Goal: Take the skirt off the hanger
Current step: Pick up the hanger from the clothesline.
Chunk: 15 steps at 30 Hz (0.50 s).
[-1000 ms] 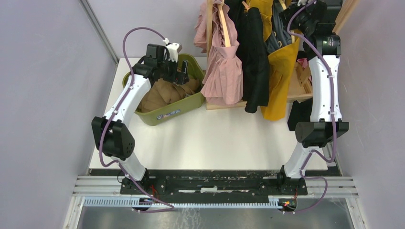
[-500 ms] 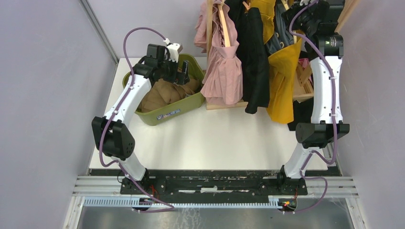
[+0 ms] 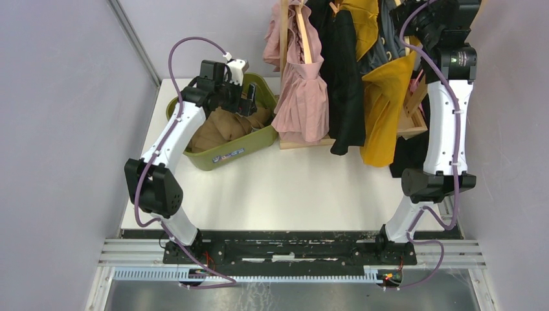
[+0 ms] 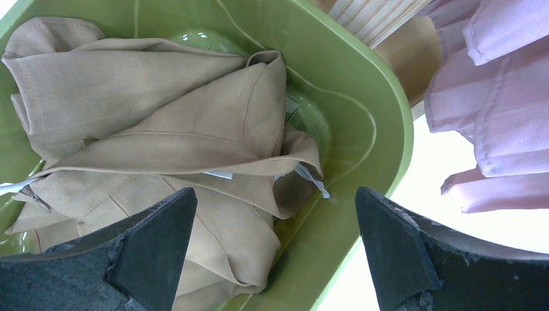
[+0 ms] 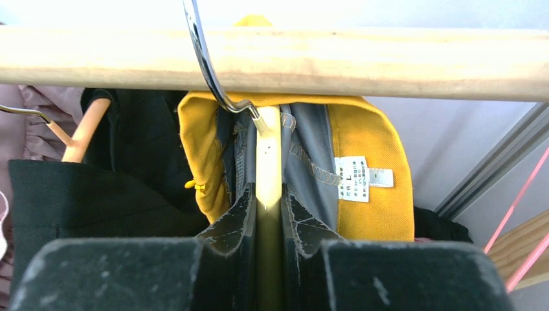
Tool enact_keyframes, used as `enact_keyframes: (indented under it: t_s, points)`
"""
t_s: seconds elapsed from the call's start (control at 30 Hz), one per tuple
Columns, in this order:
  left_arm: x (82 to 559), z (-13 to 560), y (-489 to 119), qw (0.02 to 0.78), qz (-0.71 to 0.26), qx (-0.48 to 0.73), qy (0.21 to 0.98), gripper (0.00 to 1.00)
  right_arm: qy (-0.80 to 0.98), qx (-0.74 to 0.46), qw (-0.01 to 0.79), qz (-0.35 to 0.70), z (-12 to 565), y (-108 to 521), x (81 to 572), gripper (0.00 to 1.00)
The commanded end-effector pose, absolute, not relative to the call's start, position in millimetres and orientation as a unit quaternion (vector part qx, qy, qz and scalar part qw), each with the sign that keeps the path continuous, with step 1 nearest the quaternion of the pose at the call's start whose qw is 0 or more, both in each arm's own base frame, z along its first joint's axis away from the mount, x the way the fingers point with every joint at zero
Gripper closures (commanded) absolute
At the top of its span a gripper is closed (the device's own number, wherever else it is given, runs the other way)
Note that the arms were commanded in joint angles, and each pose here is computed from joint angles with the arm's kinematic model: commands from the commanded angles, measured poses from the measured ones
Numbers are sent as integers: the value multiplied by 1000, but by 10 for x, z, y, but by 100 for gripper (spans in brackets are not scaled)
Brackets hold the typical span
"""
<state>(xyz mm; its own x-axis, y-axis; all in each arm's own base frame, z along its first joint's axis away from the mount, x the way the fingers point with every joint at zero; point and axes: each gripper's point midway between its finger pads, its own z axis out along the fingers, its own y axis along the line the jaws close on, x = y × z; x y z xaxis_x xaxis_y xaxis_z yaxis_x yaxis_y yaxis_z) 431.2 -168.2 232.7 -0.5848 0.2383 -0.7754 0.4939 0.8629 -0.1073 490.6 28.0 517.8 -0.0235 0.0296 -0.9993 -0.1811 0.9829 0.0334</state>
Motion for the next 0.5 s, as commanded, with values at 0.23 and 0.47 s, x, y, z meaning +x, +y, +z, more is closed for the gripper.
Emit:
enact_keyframes:
  t_s: [0.23, 0.47]
  points:
    - [4305, 2641, -1712, 446, -152, 232, 851, 1, 627, -54, 773, 80, 5914, 291, 4356, 99]
    - [4247, 2750, -1855, 452, -157, 246, 843, 1, 675, -51, 732, 79, 5438, 291, 4214, 99]
